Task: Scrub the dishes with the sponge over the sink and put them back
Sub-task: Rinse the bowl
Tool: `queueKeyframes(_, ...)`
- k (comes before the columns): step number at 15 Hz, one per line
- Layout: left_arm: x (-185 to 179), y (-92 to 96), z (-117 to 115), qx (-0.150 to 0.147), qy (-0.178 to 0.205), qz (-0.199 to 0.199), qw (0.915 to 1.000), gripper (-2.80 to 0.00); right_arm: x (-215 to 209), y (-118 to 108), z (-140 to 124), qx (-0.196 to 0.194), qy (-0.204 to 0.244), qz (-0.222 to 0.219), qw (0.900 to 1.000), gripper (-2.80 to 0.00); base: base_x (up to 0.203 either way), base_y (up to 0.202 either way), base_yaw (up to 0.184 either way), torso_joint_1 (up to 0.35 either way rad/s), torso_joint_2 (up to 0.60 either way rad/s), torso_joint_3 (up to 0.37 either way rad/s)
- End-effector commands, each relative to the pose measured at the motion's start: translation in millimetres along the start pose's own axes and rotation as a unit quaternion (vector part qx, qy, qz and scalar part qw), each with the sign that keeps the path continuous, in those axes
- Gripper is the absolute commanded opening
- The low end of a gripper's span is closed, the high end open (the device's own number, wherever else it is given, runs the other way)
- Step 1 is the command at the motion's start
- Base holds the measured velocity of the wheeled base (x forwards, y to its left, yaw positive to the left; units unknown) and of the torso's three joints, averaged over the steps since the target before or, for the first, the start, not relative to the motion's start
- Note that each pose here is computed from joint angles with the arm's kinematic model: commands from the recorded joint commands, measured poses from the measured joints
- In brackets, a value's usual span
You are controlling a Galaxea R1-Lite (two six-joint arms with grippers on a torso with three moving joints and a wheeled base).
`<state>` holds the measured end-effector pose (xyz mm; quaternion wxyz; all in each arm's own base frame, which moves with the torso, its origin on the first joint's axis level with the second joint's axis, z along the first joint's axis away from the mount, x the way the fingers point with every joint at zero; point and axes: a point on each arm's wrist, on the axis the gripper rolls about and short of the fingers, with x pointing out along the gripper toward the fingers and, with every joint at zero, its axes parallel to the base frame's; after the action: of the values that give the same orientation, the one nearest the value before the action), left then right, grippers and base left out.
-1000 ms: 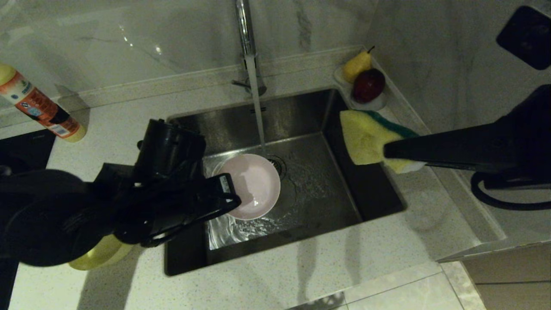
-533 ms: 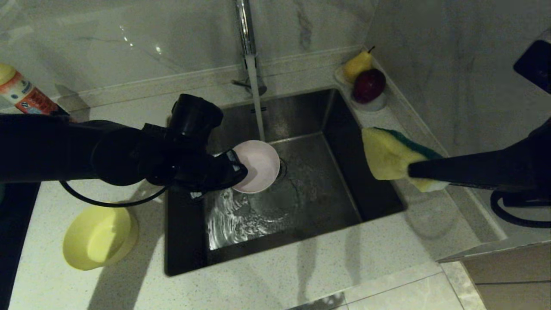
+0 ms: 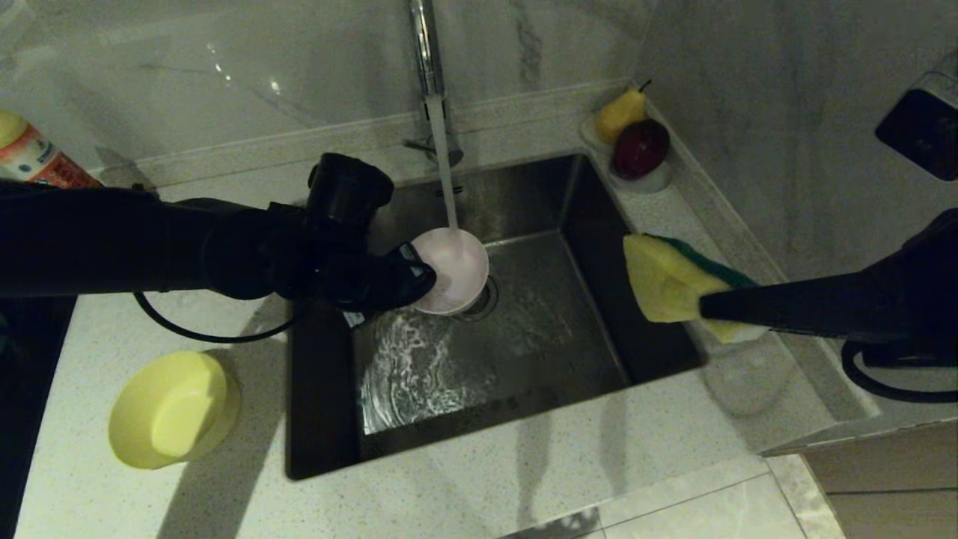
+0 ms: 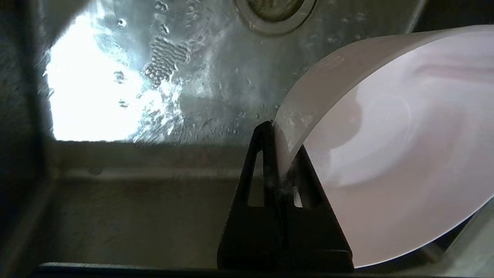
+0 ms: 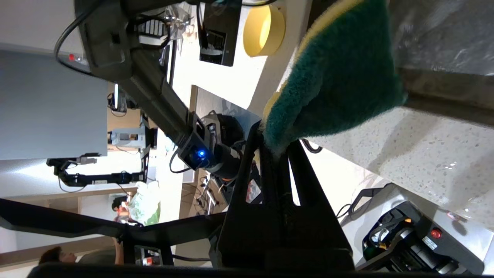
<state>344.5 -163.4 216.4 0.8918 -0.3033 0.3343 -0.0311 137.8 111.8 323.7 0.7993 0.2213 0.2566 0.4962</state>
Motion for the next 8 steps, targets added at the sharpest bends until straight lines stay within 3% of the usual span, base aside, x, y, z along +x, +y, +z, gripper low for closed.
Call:
queueKeyframes(1,11,-2.0,0,-0.002,0.003,0.003,1.0,-2.8,0,-2,-3,0.005,0.006,0.001,1.0,-2.8,0.0,0.0,0.0,0.0,0.0,0.0)
queueKeyframes(8,0,0.1,0,0.0,0.008,0.01,0.9999,-2.8,-1,-7,-2,0.01,0.007,0.0,1.0,-2.8,0.0,0.0,0.0,0.0,0.0,0.0)
